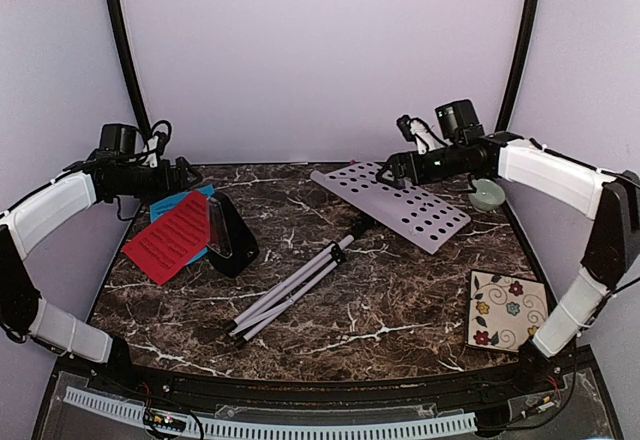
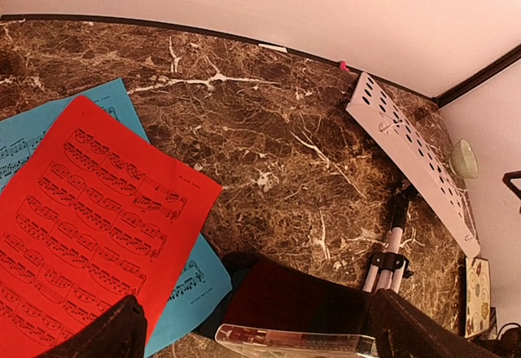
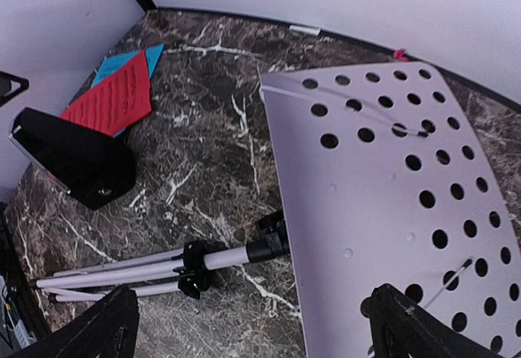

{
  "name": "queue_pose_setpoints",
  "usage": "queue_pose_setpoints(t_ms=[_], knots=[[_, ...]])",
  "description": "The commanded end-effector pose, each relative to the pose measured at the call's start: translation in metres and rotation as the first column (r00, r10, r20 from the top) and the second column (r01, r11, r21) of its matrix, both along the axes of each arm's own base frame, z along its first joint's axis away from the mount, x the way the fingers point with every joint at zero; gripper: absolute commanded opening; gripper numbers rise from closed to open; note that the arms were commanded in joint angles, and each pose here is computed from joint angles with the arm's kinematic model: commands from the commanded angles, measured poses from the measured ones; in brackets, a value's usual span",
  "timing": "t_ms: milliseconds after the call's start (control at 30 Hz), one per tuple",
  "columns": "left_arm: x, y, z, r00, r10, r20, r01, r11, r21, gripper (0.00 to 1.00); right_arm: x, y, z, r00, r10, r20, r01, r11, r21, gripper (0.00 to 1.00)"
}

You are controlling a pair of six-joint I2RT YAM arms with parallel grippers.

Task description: Set up the instrument practice props

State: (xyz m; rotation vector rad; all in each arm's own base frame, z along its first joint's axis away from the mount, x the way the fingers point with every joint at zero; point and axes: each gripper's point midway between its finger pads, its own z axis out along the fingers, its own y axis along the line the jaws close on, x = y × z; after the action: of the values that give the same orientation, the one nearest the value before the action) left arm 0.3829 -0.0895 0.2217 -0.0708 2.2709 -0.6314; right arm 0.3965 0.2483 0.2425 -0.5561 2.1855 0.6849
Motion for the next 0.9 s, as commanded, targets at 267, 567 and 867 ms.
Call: queue_pose_setpoints(t_ms=[267,567,867], knots=[[-0.007,-0.016,0.024,0.995,-0.073,0.072,0.072,0.997,0.011,0.99,-0.006,0.051,-0.083,0.97,0.144,-0.198,-0.184,0.962,-0.201,0.92],[-0.007,-0.014,0.026,0.994,-0.069,0.084,0.066,0.997,0.033,0.99,0.006,0.058,-0.113,0.961,0.124,-0.247,-0.189,0.947,-0.258,0.83],[-0.008,-0.015,0.022,0.994,-0.077,0.083,0.074,0.996,0.042,0.99,0.012,0.063,-0.135,0.951,0.115,-0.288,-0.199,0.939,-0.28,0.54]])
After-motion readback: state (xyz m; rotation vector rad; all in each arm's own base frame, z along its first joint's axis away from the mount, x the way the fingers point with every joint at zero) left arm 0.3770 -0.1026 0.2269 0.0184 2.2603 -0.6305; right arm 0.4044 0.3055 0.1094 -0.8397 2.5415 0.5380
